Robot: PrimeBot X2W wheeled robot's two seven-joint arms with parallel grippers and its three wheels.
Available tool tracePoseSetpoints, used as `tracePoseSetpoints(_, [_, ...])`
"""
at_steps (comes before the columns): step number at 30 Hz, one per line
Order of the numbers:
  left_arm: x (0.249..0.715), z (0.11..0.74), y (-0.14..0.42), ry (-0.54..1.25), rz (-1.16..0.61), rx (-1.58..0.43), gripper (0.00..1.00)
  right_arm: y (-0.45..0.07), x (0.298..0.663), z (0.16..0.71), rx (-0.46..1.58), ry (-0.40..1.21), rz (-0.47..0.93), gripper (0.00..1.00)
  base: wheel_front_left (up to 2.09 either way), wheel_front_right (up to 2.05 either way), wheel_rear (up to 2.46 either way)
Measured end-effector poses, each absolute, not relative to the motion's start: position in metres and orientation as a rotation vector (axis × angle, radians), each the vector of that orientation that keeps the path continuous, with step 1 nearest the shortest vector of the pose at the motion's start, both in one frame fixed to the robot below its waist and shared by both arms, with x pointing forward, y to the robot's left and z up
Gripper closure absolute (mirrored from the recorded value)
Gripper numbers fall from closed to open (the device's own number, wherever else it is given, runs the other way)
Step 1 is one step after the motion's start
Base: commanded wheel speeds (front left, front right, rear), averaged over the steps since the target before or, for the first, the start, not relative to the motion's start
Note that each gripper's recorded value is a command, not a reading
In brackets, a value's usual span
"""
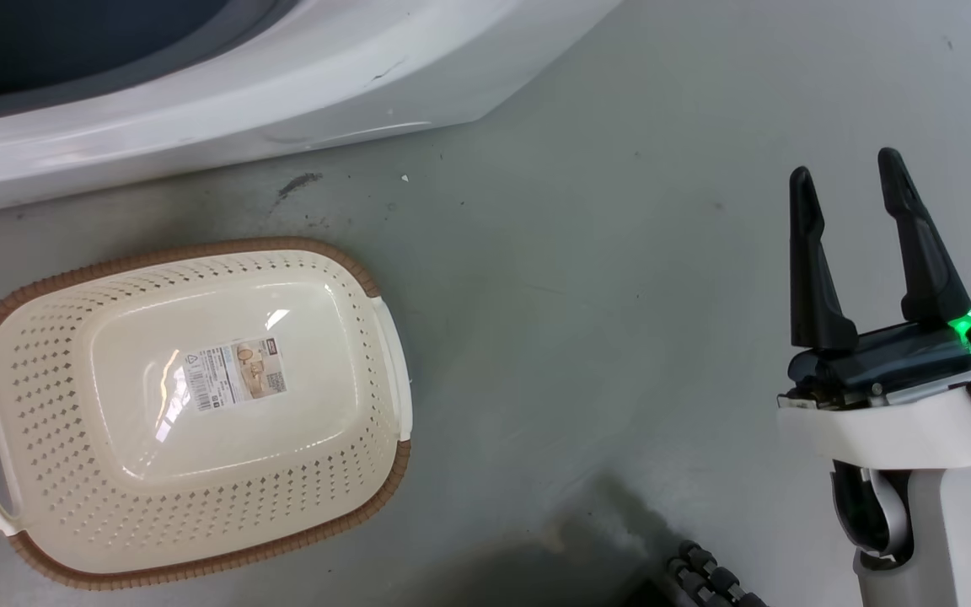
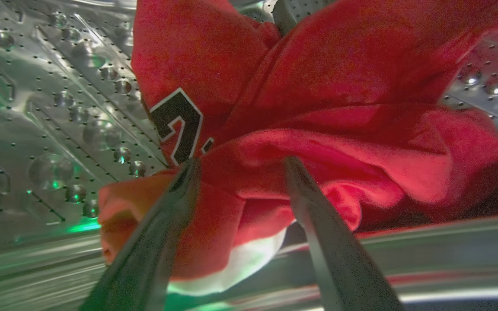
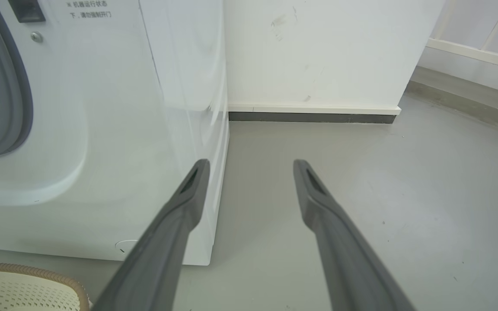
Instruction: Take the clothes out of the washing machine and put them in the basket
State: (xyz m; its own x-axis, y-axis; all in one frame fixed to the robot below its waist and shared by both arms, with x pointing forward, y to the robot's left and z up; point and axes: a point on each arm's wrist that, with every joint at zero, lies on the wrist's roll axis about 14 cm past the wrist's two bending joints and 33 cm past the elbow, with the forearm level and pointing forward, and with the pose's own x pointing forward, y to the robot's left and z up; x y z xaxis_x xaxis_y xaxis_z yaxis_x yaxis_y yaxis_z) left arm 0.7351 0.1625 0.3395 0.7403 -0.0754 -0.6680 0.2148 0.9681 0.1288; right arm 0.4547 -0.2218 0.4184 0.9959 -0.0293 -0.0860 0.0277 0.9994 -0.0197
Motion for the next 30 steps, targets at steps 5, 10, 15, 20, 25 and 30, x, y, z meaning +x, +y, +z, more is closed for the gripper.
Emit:
tracePoseSetpoints(5, [0.736, 0.327, 0.167, 0.779, -0.155, 0.224, 0.00, -0.224, 0.457, 0.411, -0.016, 0.101, -0.034, 0.00, 0.00, 0.00, 0.00])
tracePoseSetpoints(10, [0.734, 0.311, 0.164, 0.812, -0.167, 0.230, 0.00, -0.225, 0.459, 0.403, -0.014, 0.115, -0.035, 0.00, 0.00, 0.00, 0.00])
tracePoseSetpoints(15, [0.737, 0.307, 0.165, 0.796, -0.175, 0.248, 0.00, -0.225, 0.461, 0.399, -0.011, 0.120, -0.035, 0.00, 0.00, 0.00, 0.00])
tracePoseSetpoints(20, [0.744, 0.315, 0.170, 0.739, -0.171, 0.258, 1.00, -0.223, 0.463, 0.400, -0.008, 0.115, -0.031, 0.00, 0.00, 0.00, 0.00])
tracePoseSetpoints(25, [0.746, 0.324, 0.170, 0.692, -0.174, 0.253, 1.00, -0.222, 0.463, 0.403, -0.004, 0.109, -0.027, 0.00, 0.00, 0.00, 0.00])
tracePoseSetpoints(30, [0.750, 0.342, 0.166, 0.612, -0.185, 0.248, 1.00, -0.220, 0.462, 0.409, -0.003, 0.098, -0.022, 0.00, 0.00, 0.00, 0.00])
